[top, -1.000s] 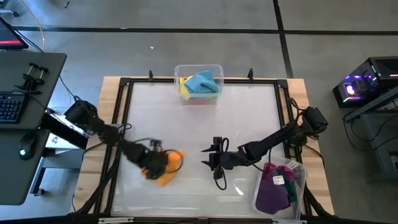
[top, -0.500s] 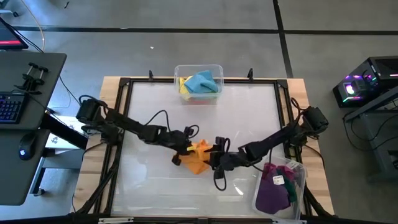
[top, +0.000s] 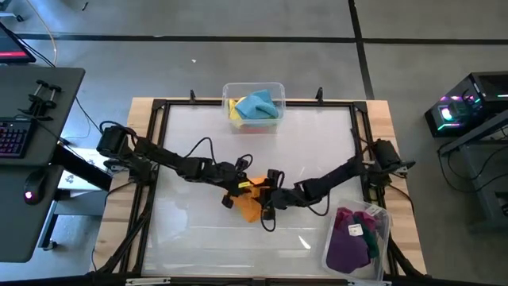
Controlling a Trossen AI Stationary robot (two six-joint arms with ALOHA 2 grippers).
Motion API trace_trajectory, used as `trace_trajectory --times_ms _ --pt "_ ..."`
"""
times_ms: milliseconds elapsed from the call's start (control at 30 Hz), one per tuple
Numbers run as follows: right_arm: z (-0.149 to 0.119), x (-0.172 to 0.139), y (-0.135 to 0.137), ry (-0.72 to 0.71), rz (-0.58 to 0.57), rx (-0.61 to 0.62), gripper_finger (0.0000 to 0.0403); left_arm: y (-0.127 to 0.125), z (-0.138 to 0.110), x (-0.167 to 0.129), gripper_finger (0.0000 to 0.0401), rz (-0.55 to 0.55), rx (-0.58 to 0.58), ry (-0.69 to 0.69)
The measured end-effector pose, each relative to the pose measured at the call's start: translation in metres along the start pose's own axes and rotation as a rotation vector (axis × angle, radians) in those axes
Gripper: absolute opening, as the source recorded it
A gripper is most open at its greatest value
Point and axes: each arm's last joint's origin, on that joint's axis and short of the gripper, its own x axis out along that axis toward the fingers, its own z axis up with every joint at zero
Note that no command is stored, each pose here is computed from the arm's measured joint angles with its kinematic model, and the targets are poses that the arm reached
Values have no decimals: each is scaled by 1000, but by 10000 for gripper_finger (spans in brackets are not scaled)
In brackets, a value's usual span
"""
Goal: Sort towels by color in basket
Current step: Put the orange microfiber cloth into the bin
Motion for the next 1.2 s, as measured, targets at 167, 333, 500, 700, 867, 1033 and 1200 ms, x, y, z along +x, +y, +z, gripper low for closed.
trace_trajectory --times_ms 167,333,500,700,867,1033,1200 --pt "-16 12 -3 74 7 72 168 2 11 -8 135 36 -17 -44" --pt "-27 22 -1 124 78 143 76 0 31 -38 138 265 -7 8" --pt "-18 7 -2 131 90 113 15 -11 35 -75 138 528 -10 187" --pt "37 -65 -3 0 49 95 9 -31 28 -113 138 528 -107 268" --pt "86 -153 -3 -33 95 57 12 -45 17 -121 138 519 -163 254" --pt "125 -242 -13 90 176 159 6 -53 5 -116 138 537 -161 236" --pt "142 -309 -27 286 269 466 7 -56 0 -113 138 537 -180 212"
